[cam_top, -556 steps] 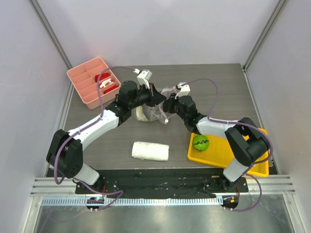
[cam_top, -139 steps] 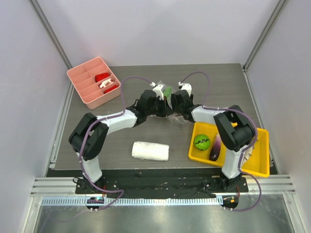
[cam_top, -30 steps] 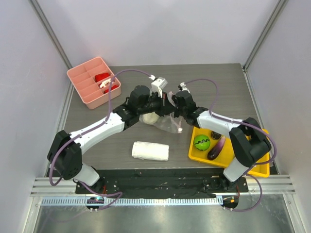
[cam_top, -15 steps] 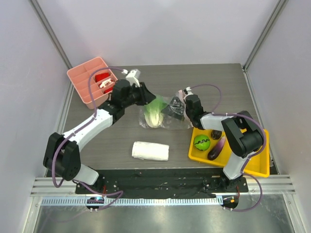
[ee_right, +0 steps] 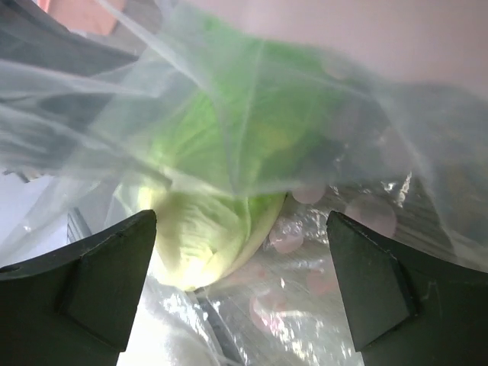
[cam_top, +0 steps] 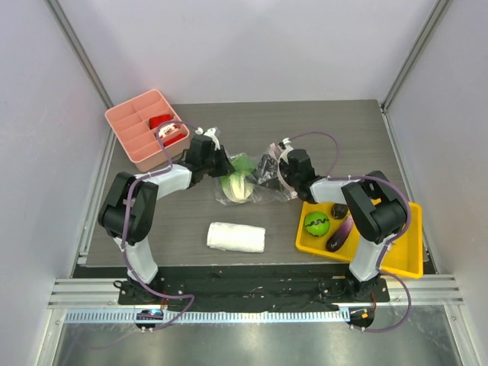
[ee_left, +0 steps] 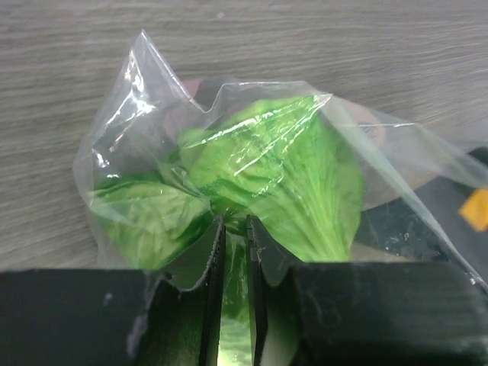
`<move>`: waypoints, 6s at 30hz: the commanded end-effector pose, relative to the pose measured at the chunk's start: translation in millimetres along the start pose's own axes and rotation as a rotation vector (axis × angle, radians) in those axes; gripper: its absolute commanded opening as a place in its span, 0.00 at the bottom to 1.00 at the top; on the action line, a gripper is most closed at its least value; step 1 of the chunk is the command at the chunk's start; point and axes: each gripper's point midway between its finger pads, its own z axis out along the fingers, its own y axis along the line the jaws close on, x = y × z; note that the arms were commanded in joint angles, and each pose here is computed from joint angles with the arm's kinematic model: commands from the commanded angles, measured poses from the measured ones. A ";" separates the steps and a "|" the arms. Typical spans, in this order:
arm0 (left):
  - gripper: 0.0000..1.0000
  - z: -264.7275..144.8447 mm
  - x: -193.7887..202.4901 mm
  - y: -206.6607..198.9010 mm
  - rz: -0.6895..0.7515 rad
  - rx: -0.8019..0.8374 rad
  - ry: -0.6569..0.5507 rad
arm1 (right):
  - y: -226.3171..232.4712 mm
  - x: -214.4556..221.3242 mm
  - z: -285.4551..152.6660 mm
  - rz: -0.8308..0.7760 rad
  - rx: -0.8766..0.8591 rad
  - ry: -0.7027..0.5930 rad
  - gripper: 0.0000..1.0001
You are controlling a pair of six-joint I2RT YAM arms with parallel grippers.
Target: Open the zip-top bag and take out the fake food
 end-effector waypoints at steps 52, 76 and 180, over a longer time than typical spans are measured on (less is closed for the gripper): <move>0.98 -166.8 -39.8 -74.4 -0.327 0.890 -0.374 | 123.7 -66.5 -80.6 0.282 -0.494 -0.027 0.01; 0.00 -114.1 -49.2 -0.9 -0.288 0.437 -0.407 | 70.8 -40.3 -119.0 0.004 -0.030 -0.063 0.01; 0.00 -113.5 -91.7 119.2 -0.032 -0.417 -0.597 | 120.0 -36.2 -277.5 -0.059 0.140 -0.264 0.02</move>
